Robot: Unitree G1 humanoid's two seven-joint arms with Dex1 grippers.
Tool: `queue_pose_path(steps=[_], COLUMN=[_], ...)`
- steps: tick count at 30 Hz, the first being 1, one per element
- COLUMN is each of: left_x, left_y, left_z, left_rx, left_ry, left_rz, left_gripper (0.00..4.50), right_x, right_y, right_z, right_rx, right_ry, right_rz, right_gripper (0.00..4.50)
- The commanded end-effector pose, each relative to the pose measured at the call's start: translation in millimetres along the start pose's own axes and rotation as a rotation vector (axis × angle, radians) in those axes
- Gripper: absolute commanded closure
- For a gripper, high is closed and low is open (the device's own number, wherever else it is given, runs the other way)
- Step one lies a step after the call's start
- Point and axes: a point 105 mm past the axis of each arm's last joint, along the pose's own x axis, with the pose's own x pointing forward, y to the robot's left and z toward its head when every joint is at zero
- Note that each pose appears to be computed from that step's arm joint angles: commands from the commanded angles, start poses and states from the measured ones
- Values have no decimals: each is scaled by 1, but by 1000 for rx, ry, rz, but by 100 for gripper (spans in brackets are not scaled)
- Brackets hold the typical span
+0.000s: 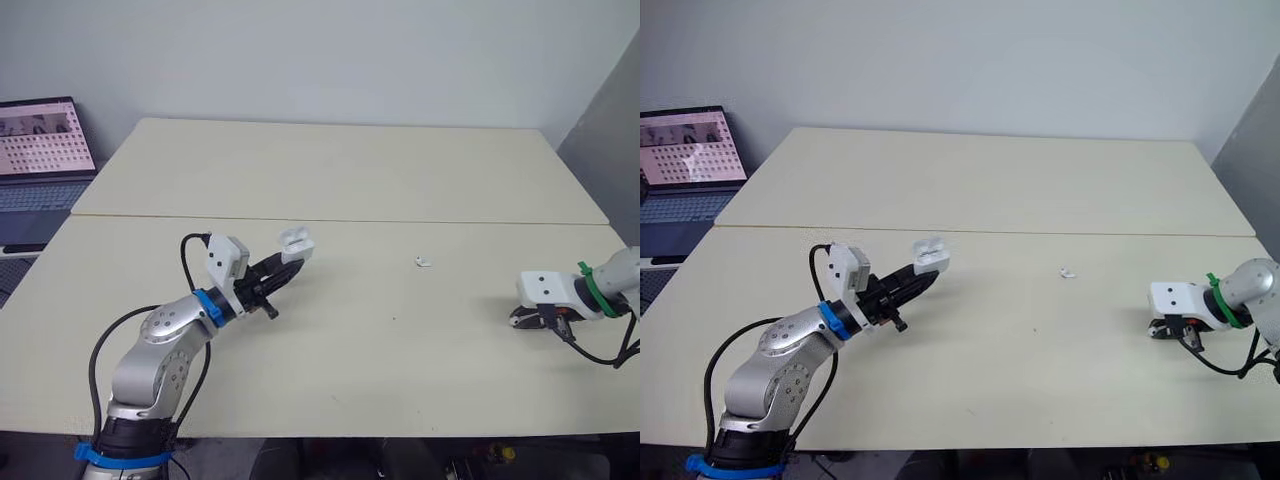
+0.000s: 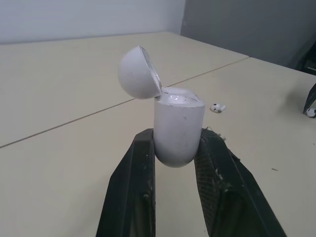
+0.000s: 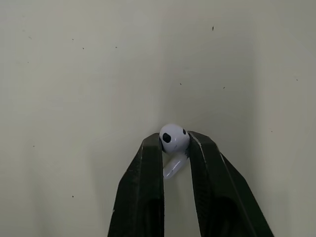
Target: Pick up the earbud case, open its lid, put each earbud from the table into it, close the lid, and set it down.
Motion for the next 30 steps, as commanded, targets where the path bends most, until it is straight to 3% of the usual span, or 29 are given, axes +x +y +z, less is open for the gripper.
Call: queue_pose_path(steps=[1,30], left_x=[-3,2], left_y=[-3,-6], left_z=[18,21], left_rx=[44,41], left_ry=[-47,-59], left_rz=[-4,-8], left_gripper=[378,378], right_x=[5,5], right_y=[4,2], right_z=[-17,-1], right_rx=[39,264], right_ry=[59,-17], right_rz=[9,-5], right_gripper=[249,249])
